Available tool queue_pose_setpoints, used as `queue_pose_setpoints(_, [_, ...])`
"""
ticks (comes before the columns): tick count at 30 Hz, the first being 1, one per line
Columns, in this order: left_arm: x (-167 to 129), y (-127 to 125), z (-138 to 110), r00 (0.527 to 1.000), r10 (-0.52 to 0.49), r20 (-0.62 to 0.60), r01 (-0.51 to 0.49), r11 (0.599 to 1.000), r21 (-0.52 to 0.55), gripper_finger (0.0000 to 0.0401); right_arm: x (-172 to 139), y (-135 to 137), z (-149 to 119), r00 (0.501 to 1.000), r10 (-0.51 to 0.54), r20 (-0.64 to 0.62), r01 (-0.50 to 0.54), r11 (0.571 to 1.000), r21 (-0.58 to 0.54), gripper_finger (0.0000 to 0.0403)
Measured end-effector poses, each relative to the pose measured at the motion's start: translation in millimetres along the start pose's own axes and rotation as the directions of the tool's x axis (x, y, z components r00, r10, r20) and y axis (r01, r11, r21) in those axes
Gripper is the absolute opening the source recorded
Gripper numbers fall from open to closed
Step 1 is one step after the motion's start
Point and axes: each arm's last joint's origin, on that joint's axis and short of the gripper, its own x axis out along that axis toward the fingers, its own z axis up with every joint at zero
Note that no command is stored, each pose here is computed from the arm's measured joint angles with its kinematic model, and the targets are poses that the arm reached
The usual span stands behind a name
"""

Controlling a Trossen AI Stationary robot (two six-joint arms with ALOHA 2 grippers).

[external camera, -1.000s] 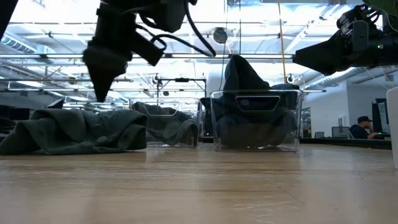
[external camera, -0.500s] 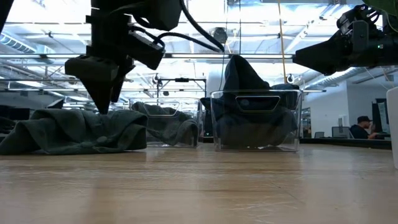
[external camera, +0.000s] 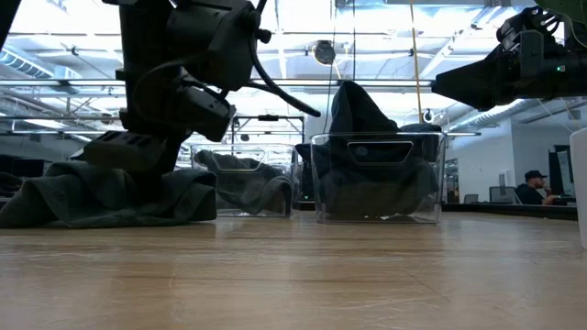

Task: Pick & Place hat
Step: Put the top black cap into the left transparent bin

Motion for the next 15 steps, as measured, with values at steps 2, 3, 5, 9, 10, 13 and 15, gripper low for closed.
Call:
queue_pose_setpoints(2, [-2.2, 0.1, -0.1, 1.000, 0.007, 0.000, -0.007, 1.000, -0.012, 0.0133, 0.0, 0.0, 0.0, 1.000, 0.000, 0.000, 0.000, 1.000, 0.000, 0.0222])
queue_pose_setpoints(3, [-4.2, 0.8, 0.3, 1.000, 0.012, 0.002, -0.012, 1.000, -0.024, 0.0106, 0.0, 0.0, 0.0, 1.000, 0.000, 0.000, 0.000, 1.000, 0.000, 0.0222])
queue_pose_setpoints(5, [-8.6, 2.7, 0.5, 1.000, 0.024, -0.002, -0.024, 0.999, -0.044, 0.0051, 0.0, 0.0, 0.0, 1.000, 0.000, 0.000, 0.000, 1.000, 0.000, 0.0222])
queue_pose_setpoints(9, [-20.7, 5.4, -1.1, 0.999, 0.041, -0.022, -0.042, 0.996, -0.075, 0.0016, 0.0, 0.0, 0.0, 1.000, 0.000, 0.000, 0.000, 1.000, 0.000, 0.0222])
queue_pose_setpoints(10, [-24.8, 7.3, -2.1, 0.998, 0.055, -0.033, -0.057, 0.995, -0.085, 0.0016, 0.0, 0.0, 0.0, 1.000, 0.000, 0.000, 0.000, 1.000, 0.000, 0.0222])
queue_pose_setpoints(13, [-41.5, 13.1, -6.4, 0.993, 0.100, -0.067, -0.107, 0.988, -0.108, 0.0009, 0.0, 0.0, 0.0, 1.000, 0.000, 0.000, 0.000, 1.000, 0.000, 0.0222])
queue_pose_setpoints(15, [-54.2, 15.7, -7.6, 0.992, 0.109, -0.070, -0.118, 0.985, -0.128, 0.0009, 0.0, 0.0, 0.0, 1.000, 0.000, 0.000, 0.000, 1.000, 0.000, 0.0222])
